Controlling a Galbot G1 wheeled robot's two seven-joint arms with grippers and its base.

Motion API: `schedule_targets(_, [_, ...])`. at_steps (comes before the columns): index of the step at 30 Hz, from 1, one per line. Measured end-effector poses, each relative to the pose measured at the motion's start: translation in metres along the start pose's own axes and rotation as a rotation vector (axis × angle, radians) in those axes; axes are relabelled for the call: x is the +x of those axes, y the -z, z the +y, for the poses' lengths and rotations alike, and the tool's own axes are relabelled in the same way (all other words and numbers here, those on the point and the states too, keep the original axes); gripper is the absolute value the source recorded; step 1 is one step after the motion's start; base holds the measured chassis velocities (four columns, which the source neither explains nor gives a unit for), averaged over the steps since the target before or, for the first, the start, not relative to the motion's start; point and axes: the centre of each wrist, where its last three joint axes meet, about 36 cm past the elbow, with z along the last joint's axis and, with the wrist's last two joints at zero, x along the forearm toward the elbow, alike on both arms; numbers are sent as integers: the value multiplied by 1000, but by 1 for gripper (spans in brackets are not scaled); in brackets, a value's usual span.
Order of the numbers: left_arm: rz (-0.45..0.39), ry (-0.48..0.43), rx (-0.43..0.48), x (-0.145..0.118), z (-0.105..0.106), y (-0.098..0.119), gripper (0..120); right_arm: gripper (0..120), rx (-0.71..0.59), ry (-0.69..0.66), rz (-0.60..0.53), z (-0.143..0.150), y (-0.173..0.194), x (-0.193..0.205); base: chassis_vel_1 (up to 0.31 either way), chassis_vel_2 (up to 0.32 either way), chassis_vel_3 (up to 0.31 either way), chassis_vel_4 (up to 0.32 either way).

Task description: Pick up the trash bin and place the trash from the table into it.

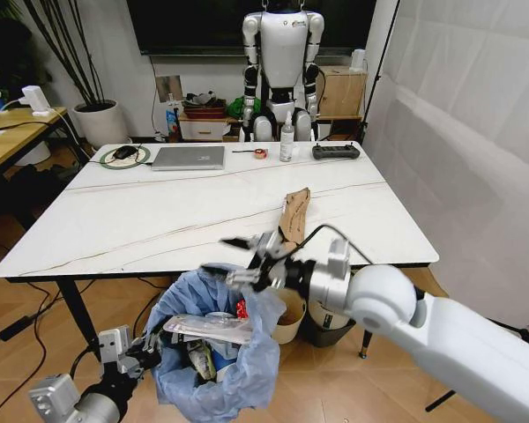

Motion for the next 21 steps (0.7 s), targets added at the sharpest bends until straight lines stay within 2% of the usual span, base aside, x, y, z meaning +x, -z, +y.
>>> schedule_targets(3, [3, 2, -3, -3, 2, -1, 0, 97, -40, -97, -12, -8, 0, 2, 0, 0, 0, 0])
schedule_targets(11, [4, 9, -5, -4, 5, -2, 0, 100, -88, -210, -35, -26, -18, -12, 0, 0, 0, 0])
schedule_targets(21, [-4, 24, -8, -4, 8, -1, 0, 100, -140, -389, 166, -35, -27, -52, 0, 0, 0, 0])
